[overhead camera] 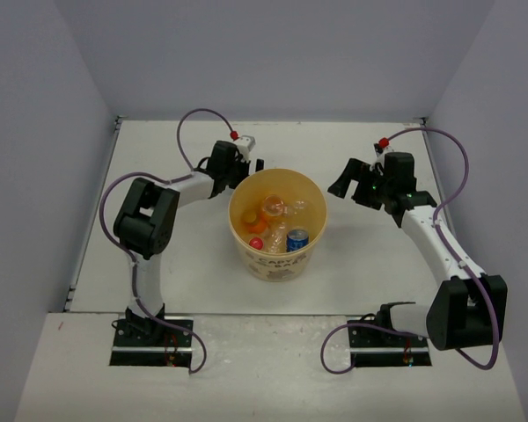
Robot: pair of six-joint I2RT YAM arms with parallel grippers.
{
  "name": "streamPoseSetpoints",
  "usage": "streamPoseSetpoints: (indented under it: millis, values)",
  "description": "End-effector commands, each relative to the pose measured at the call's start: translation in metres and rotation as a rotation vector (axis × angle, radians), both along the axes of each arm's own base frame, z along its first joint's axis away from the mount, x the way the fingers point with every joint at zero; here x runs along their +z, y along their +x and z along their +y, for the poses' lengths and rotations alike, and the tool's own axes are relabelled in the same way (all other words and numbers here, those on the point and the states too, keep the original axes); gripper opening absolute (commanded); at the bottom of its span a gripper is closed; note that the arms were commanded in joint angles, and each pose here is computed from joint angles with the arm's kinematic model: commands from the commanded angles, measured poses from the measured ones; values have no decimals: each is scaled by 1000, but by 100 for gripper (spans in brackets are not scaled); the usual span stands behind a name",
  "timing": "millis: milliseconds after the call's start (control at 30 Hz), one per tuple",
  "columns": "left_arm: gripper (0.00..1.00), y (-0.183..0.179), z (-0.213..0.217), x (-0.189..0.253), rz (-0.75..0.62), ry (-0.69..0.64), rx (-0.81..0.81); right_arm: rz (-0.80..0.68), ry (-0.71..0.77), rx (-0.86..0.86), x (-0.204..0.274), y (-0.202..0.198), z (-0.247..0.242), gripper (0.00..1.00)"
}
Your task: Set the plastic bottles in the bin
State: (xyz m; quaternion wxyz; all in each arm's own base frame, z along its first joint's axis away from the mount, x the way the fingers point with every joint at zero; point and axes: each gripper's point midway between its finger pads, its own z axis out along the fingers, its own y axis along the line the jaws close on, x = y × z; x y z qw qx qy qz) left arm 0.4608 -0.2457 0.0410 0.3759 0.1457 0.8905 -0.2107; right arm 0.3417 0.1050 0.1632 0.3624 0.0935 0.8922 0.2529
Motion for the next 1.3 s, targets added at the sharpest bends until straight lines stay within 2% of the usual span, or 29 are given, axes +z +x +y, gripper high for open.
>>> streamPoseSetpoints:
  millis: [0,700,1100,1267]
  values:
    - [100,12,1,5,-21,20,35,-29,5,0,7,1,0,99]
    - [100,11,6,-17,71,74,60,-34,6,2,8,1,0,99]
    - [98,11,6,-11,57,83,45,-33,4,0,8,2,-1,99]
    - [100,12,0,4,22,70,4,-34,3,1,8,2,0,99]
